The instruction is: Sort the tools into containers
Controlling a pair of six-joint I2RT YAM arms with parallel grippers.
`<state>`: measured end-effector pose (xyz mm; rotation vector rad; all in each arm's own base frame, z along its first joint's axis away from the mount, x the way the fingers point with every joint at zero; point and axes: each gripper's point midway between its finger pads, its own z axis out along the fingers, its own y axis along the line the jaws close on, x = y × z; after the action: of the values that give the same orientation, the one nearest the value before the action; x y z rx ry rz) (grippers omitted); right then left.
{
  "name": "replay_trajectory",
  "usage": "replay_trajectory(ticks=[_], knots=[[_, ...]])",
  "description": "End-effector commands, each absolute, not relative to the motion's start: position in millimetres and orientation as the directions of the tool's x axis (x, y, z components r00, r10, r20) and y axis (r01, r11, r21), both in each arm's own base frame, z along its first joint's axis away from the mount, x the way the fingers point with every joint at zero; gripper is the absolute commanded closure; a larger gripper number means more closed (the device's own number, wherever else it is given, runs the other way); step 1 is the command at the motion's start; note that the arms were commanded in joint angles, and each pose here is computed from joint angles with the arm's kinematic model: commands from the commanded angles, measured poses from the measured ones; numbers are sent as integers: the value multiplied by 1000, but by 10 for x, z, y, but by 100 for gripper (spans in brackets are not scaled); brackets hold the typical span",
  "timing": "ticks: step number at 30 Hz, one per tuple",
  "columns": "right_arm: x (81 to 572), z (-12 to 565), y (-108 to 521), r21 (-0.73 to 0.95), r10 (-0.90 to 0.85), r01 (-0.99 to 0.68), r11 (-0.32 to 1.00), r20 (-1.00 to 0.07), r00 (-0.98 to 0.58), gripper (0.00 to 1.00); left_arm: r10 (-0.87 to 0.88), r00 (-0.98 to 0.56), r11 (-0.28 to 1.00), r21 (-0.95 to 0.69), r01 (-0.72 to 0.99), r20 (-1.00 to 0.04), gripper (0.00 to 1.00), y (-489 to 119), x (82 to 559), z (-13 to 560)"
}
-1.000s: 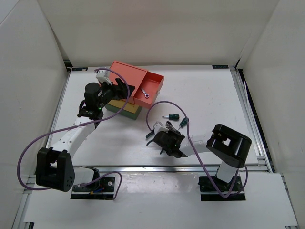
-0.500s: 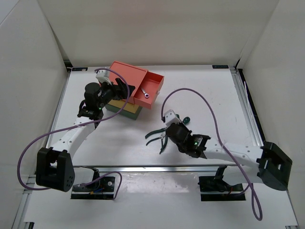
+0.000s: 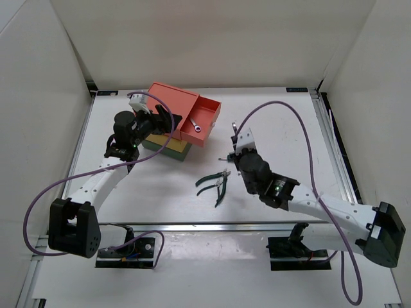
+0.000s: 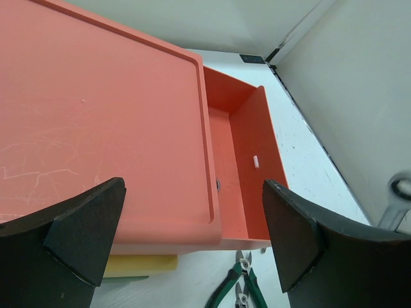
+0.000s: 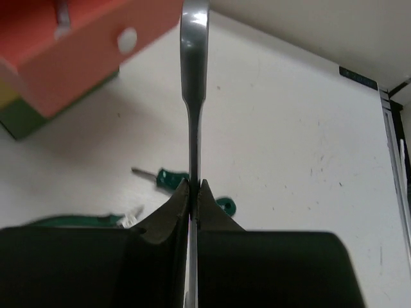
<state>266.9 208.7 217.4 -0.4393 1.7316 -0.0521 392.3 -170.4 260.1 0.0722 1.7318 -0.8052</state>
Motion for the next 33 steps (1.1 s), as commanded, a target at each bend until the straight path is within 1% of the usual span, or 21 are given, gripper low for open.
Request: replay_trajectory(ticks=[1, 3, 4, 5, 6, 7, 8, 9, 11, 12, 14, 16, 20, 21, 23, 27, 30, 33], knots=[[2945, 3133, 2388, -36, -33, -252, 967, -999, 15, 100, -335, -470, 759, -529, 379, -817, 1, -1719, 3819, 2208], [3029, 3374, 2572, 13, 34, -290, 957, -997, 65, 100, -333, -471, 761, -528, 377, -817, 1, -1720, 3822, 2188], [3099, 3440, 2583, 24, 49, -291, 956, -996, 79, 100, -333, -475, 760, -530, 377, -815, 1, -1726, 3821, 2177], [3128, 3491, 2696, 31, 65, -339, 940, -994, 89, 100, -334, -475, 760, -530, 376, -815, 1, -1720, 3824, 2177], [3217, 3598, 2772, 54, 92, -350, 935, -991, 93, 100, -332, -474, 760, -529, 378, -815, 1, -1725, 3821, 2177], [3329, 3643, 2756, 63, 102, -348, 935, -990, 96, 100, -333, -478, 761, -531, 373, -813, 1, -1720, 3825, 2162], [3351, 3701, 2873, 107, 154, -406, 907, -985, 83, 100, -334, -477, 759, -532, 375, -813, 1, -1726, 3820, 2178], [3443, 3792, 2944, 130, 182, -429, 894, -980, 83, 100, -335, -473, 759, -531, 377, -815, 1, -1720, 3821, 2193], [3625, 3864, 2899, 168, 222, -441, 882, -972, 72, 100, -335, -469, 759, -529, 380, -818, 1, -1717, 3813, 2209], [3639, 3922, 2974, 200, 260, -492, 847, -964, 56, 100, -336, -466, 760, -528, 378, -818, 1, -1714, 3818, 2216], [3776, 4014, 2963, 219, 293, -512, 831, -954, 69, 100, -336, -463, 762, -526, 378, -820, 1, -1708, 3818, 2227], [3778, 4060, 3097, 222, 319, -596, 772, -946, 61, 100, -338, -458, 761, -525, 381, -822, 1, -1709, 3820, 2257], [3911, 4229, 3148, 195, 354, -673, 714, -929, 107, 100, -338, -458, 759, -526, 384, -822, 1, -1716, 3828, 2257], [3877, 4248, 3222, 186, 358, -713, 676, -929, 97, 100, -338, -461, 762, -526, 378, -821, 1, -1712, 3844, 2237], [3983, 4280, 3267, 179, 358, -727, 663, -929, 97, 100, -337, -463, 763, -526, 377, -820, 1, -1709, 3850, 2229], [4097, 4344, 3362, 239, 405, -770, 592, -914, 27, 100, -337, -460, 766, -524, 374, -821, 1, -1702, 3874, 2243], [4213, 4381, 3338, 262, 435, -780, 568, -901, 14, 100, -340, -453, 766, -522, 374, -824, 1, -1685, 3885, 2276], [4349, 4390, 3344, 295, 448, -794, 531, -893, -32, 100, -341, -458, 766, -525, 370, -821, 1, -1681, 3900, 2251]])
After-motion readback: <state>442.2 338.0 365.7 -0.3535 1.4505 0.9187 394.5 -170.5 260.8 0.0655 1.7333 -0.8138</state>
